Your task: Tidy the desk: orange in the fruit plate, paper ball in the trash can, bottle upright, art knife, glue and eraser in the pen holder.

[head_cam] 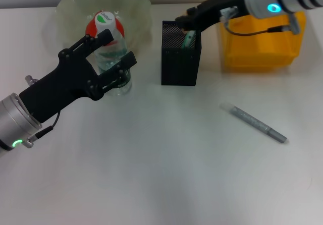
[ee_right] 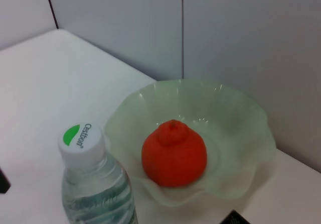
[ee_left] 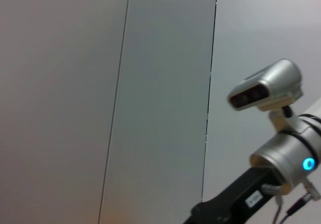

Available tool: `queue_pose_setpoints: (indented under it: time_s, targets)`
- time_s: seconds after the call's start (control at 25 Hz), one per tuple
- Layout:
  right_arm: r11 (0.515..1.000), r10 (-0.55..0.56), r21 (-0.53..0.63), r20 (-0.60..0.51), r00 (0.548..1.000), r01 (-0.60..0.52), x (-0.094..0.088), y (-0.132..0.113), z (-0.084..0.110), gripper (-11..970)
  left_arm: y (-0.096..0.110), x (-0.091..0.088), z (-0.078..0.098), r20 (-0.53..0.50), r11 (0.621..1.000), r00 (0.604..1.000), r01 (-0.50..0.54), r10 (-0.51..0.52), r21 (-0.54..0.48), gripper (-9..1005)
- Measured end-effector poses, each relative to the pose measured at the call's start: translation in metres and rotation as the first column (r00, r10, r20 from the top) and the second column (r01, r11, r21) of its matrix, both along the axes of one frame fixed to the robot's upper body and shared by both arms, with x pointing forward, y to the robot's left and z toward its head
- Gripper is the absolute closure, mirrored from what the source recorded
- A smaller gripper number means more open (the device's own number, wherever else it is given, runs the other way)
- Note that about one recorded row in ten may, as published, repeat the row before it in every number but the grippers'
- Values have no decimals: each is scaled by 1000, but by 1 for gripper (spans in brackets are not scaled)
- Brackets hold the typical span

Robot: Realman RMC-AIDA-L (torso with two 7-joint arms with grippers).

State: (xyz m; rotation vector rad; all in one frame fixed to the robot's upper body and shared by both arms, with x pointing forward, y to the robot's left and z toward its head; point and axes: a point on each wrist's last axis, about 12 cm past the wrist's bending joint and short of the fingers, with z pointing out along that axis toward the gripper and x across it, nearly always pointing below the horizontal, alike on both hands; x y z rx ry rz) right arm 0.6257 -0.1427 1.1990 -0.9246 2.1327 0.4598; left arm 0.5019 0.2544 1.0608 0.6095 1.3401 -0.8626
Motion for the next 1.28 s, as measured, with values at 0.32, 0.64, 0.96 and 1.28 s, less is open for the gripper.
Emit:
queue_pose_setpoints:
  time_s: [0.32,0.64,0.96,1.28]
  targets:
    - [998,14,-60,-38,999,-16,17,16,-13,623,2,0,0,-1,1000,1000,-5,5,0,245]
    - [997,29,-72,-16,999,-30,9,9,-4,417,4,2,1,1,1000,1000,-18,18,2,245]
    - [981,13,-188,-153,988,-42,-36,-38,-10,381,4,1,0,0,1000,1000,-22,22,2,245]
    - [955,-124,-294,-323,938,25,-49,-74,-58,387,5,1,0,-1,1000,1000,-24,24,3,246]
